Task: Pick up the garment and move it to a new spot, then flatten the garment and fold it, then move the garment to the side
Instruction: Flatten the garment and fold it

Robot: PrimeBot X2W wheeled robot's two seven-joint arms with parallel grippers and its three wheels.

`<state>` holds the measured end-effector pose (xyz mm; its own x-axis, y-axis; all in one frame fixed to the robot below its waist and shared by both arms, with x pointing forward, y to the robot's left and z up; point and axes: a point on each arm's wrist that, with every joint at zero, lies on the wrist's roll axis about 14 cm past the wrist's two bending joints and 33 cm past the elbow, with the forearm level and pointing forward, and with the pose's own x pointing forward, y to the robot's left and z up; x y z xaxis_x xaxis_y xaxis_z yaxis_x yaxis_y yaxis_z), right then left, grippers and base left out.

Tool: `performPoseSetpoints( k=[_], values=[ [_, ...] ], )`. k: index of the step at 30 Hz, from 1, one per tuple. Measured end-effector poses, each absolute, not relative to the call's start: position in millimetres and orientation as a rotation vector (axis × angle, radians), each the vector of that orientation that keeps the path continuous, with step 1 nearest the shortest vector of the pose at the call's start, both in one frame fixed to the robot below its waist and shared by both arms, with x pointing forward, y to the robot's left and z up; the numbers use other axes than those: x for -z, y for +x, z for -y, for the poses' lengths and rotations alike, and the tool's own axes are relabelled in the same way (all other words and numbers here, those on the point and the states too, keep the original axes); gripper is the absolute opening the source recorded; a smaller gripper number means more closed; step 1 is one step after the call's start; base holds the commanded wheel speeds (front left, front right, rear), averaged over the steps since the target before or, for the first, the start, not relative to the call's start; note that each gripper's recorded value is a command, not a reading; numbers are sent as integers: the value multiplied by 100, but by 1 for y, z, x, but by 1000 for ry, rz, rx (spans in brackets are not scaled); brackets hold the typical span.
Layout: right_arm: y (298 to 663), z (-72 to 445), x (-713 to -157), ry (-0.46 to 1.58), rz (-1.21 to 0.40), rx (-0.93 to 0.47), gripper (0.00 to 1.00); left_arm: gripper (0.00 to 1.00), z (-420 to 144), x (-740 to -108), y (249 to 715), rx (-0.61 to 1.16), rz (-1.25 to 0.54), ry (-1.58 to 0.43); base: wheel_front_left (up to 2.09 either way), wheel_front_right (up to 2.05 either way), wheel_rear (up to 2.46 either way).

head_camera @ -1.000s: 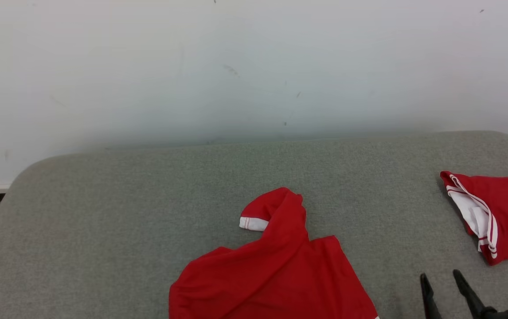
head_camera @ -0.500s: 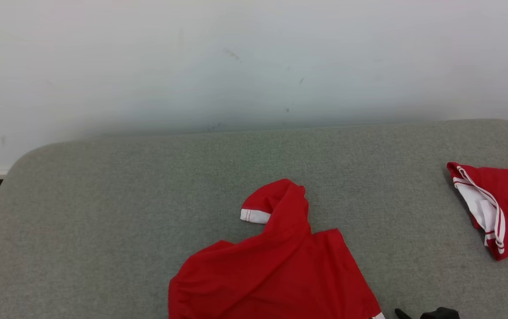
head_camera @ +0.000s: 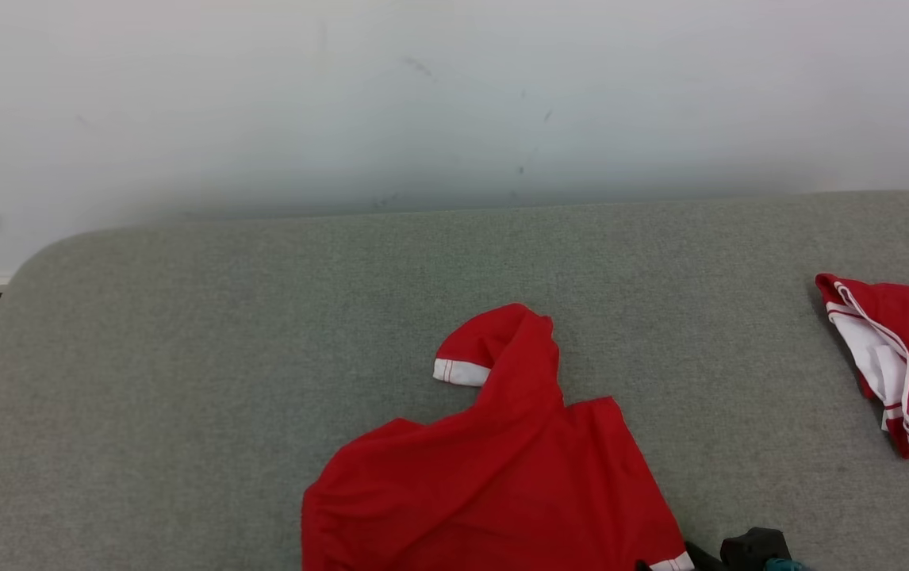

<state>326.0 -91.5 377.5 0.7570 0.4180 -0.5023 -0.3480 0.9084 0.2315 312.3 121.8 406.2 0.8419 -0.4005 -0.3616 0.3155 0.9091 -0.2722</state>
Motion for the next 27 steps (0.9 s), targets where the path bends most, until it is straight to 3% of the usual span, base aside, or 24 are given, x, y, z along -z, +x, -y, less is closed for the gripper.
performPoseSetpoints(
  k=[21,23,24,25,26,27],
  values=[
    [323,83,-370,121,-631,-461,98,100,-99,-399,315,476,-462,-248,0,0,0],
    [322,82,-371,125,-633,-466,76,100,-93,-400,314,494,-459,-254,0,0,0],
    [322,80,-371,135,-635,-468,76,100,-91,-400,314,503,-460,-254,0,0,0],
    [321,78,-371,142,-638,-472,36,100,-89,-400,313,515,-462,-247,0,0,0],
    [320,77,-371,153,-640,-472,13,78,-88,-400,312,522,-460,-243,0,0,0],
    [320,75,-371,170,-642,-470,0,47,-86,-400,311,532,-463,-244,0,0,0]
  ],
)
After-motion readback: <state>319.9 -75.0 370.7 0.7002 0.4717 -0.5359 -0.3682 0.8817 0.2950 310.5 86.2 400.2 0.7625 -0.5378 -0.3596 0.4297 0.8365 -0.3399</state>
